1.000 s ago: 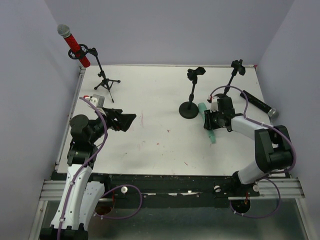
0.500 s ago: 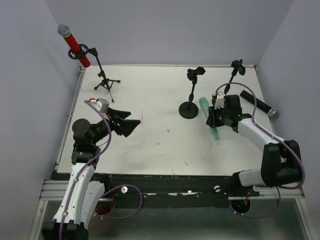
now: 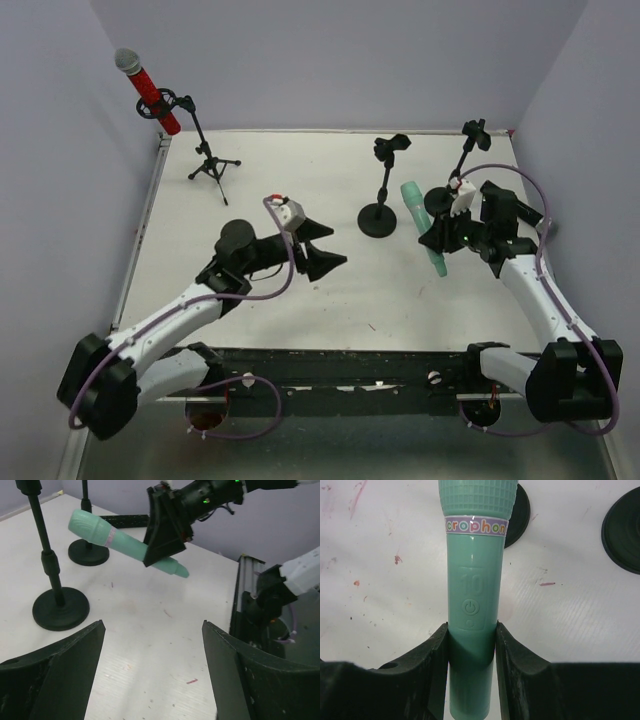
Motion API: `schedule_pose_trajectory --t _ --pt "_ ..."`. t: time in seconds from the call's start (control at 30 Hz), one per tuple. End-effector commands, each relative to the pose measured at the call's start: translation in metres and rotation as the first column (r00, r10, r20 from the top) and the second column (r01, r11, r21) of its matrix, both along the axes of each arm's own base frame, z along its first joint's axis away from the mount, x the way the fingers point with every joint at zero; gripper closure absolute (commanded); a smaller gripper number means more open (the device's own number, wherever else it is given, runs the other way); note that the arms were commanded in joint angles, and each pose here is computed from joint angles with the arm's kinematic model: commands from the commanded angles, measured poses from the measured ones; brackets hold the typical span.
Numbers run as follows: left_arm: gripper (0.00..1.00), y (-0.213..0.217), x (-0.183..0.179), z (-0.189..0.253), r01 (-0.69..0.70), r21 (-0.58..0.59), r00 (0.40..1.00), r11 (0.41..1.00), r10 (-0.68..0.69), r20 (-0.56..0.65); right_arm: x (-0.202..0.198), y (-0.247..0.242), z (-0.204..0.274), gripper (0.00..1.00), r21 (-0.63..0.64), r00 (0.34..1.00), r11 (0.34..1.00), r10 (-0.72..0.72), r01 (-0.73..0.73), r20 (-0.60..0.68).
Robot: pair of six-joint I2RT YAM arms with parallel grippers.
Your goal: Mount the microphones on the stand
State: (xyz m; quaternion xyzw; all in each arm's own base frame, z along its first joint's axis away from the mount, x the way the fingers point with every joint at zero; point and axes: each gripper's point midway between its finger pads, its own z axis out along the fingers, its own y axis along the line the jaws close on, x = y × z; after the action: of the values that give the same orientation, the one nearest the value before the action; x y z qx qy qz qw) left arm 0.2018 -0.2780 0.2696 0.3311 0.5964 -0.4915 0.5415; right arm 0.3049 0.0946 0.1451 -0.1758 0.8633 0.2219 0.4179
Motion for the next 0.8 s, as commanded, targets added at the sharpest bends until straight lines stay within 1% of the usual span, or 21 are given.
schedule_pose_trajectory --t 0.0,0.1,0.2,0.37,0.57,0.77 --pt "0.14 -0.035 0.065 0.013 -0.093 -0.004 0.972 0.996 0.092 0.215 -0.003 0.006 0.022 0.89 0.027 0.998 0.998 0.047 -0.049 0.048" --pt "0.14 -0.060 0.098 0.021 -0.094 -0.003 0.955 0.996 0.091 0.281 -0.005 0.005 0.028 0.89 0.031 0.997 0.998 0.047 -0.049 0.064" --pt "0.14 -0.080 0.133 0.018 -0.116 0.018 0.940 0.993 0.104 0.324 -0.005 0.003 0.031 0.89 0.034 0.996 0.999 0.039 -0.041 0.074" --pt "0.14 -0.107 0.181 0.014 -0.154 0.056 0.924 0.986 0.124 0.362 -0.006 0.005 0.035 0.89 0.044 0.996 0.998 0.042 -0.046 0.080" --pt "0.18 -0.125 0.205 0.006 -0.159 0.071 0.933 0.985 0.126 0.337 -0.005 0.007 0.037 0.88 0.055 0.996 0.997 0.048 -0.053 0.080" --pt "0.21 -0.132 0.216 0.000 -0.168 0.071 0.933 0.983 0.135 0.334 -0.004 0.007 0.038 0.89 0.056 0.996 0.997 0.049 -0.054 0.081"
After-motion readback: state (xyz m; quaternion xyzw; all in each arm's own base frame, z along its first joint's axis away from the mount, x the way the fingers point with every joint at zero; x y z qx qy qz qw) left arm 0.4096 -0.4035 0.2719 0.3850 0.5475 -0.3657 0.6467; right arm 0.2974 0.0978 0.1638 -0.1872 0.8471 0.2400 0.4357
